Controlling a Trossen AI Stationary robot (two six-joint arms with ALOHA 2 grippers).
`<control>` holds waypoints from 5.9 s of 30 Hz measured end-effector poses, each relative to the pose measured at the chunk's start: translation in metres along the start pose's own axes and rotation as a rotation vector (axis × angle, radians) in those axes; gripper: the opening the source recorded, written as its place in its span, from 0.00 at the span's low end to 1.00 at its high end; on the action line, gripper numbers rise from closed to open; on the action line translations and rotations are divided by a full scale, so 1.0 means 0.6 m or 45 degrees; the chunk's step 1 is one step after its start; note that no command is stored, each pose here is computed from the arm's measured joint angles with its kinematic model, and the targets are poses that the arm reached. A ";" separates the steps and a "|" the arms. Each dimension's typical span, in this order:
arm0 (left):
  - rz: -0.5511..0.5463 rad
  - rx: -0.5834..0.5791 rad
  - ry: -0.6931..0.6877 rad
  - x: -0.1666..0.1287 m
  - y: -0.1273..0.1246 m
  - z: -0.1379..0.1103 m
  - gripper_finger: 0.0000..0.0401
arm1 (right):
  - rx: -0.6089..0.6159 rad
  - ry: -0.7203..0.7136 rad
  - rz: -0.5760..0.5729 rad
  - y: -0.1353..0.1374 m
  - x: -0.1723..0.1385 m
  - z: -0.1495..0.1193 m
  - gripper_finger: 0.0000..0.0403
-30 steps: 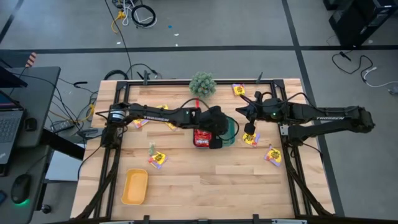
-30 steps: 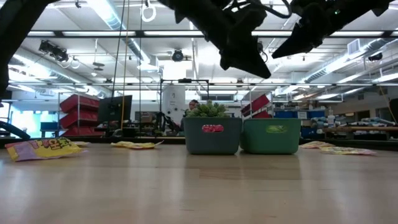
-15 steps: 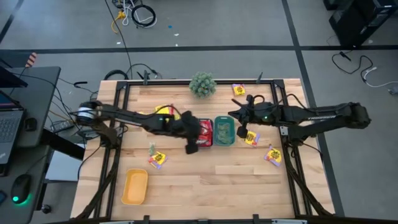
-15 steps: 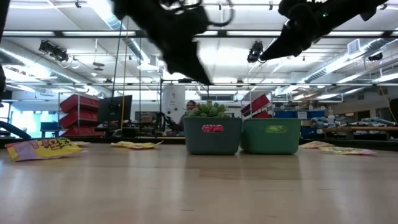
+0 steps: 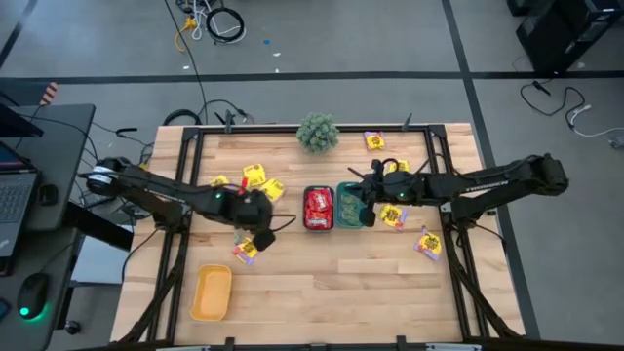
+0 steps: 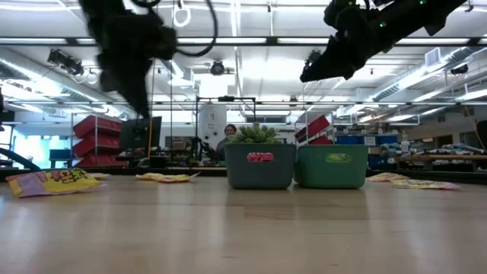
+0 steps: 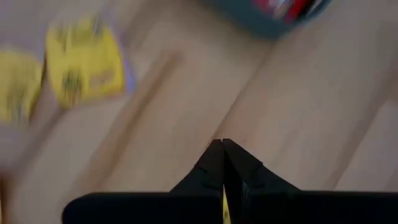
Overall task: Sort candy
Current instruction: Put the green gummy into the green bin, then put the yellow candy pack into the yellow bin
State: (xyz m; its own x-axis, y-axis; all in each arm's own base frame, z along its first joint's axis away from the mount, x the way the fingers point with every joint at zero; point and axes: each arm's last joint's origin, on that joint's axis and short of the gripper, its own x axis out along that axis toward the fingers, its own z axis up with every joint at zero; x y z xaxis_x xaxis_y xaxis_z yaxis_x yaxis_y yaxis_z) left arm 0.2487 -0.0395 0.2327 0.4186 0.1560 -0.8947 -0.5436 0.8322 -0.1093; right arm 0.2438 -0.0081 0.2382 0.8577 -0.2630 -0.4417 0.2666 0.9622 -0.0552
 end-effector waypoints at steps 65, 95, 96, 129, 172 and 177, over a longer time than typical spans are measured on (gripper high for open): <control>0.083 -0.320 0.206 0.096 0.087 -0.083 0.28 | -0.028 0.001 0.126 0.041 0.065 -0.024 0.06; -0.020 0.112 0.195 0.109 0.075 -0.077 0.25 | -0.051 0.020 0.126 0.041 0.065 -0.027 0.06; -0.022 0.114 0.191 0.107 0.074 -0.074 0.21 | -0.051 0.020 0.126 0.041 0.065 -0.027 0.06; -0.366 0.745 -0.371 0.133 -0.046 0.297 0.00 | 0.048 0.076 -0.217 -0.063 -0.073 0.000 0.07; -0.362 0.748 -0.258 0.220 -0.070 0.328 0.38 | 0.063 0.123 -0.305 -0.092 -0.081 -0.006 0.09; -0.357 0.805 -0.303 0.179 -0.074 0.330 0.21 | 0.057 0.124 -0.305 -0.092 -0.081 -0.006 0.09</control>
State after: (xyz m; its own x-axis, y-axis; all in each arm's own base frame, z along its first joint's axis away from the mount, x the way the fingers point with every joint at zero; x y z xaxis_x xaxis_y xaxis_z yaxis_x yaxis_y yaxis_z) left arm 0.4619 0.0458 0.2270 0.6662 -0.0565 -0.7437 0.1007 0.9948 0.0147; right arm 0.1861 -0.0483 0.2597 0.7220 -0.4730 -0.5050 0.4782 0.8686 -0.1297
